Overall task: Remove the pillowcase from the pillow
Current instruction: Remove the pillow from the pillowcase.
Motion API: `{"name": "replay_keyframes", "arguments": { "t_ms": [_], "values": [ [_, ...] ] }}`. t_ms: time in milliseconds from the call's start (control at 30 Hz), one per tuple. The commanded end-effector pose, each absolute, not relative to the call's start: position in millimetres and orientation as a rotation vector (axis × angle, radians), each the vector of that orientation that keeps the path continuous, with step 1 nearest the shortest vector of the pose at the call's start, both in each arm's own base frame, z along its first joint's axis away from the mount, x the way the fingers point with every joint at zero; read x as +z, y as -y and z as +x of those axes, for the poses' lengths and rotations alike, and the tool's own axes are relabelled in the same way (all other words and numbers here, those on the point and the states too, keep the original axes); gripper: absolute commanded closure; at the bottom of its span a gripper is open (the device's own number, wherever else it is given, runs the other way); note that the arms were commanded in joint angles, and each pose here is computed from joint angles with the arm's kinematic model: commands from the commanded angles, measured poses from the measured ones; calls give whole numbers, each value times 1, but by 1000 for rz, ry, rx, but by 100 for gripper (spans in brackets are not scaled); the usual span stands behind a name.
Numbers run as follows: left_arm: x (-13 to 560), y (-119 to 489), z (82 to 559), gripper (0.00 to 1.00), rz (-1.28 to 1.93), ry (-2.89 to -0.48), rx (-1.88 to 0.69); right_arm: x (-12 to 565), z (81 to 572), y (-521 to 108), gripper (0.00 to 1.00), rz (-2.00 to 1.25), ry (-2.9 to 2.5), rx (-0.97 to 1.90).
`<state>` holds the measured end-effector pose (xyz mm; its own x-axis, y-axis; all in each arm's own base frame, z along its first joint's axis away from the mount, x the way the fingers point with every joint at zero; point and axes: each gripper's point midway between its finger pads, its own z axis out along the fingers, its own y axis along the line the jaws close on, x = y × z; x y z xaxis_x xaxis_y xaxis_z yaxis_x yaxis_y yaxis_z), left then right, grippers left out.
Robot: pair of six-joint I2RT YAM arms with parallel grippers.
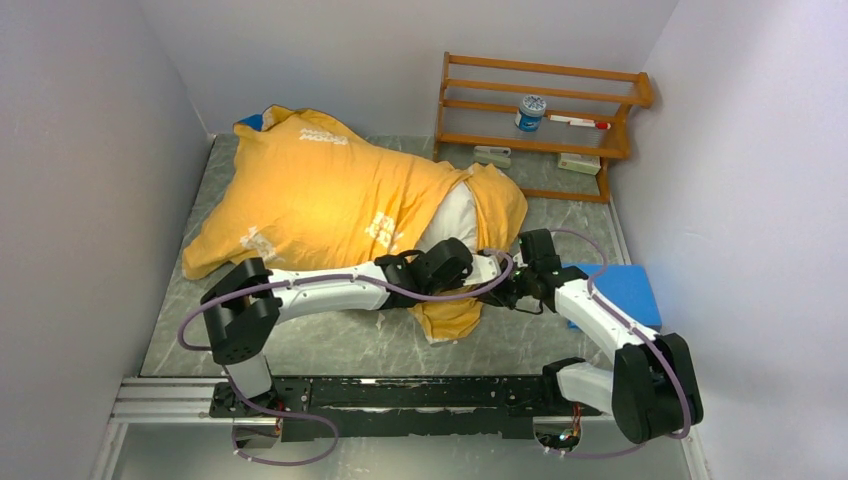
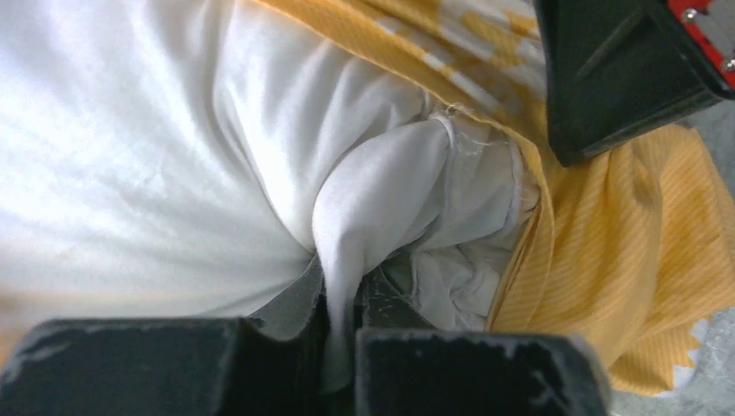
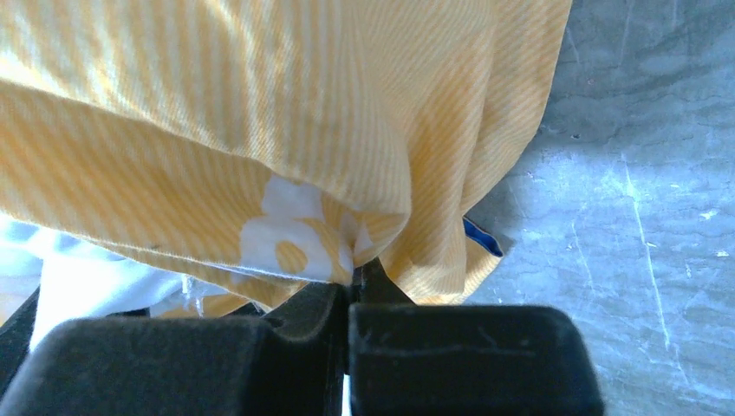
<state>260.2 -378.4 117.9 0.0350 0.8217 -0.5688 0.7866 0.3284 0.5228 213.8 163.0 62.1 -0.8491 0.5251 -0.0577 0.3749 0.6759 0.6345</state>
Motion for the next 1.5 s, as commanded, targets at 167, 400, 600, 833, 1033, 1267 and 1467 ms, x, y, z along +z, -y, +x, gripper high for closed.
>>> {"name": "replay_keyframes", "arguments": {
  "t_ms": [167,400,600,833,1033,1267,1467],
  "values": [
    [245,340,306,95,996,-1744,-44,19,184,-140,100,828,-2794,712],
    [276,342,299,95,983,-1772,-220,7,174,-140,100,775,-2840,713],
    [269,354,257,95,1148,-1747,-446,28,210,-155,100,699,-2750,826],
    [300,332,200,95,1156,-1681,-703,39,248,-148,100,752,-2668,710],
    [289,302,179,95,1126,-1727,-726,55,250,-178,100,572,-2638,971],
    [238,275,200,95,947,-1929,-534,108,245,-166,68,393,-2553,892],
    [216,286,203,95,943,-1994,-548,176,248,-160,28,273,-2342,896]
  ]
}}
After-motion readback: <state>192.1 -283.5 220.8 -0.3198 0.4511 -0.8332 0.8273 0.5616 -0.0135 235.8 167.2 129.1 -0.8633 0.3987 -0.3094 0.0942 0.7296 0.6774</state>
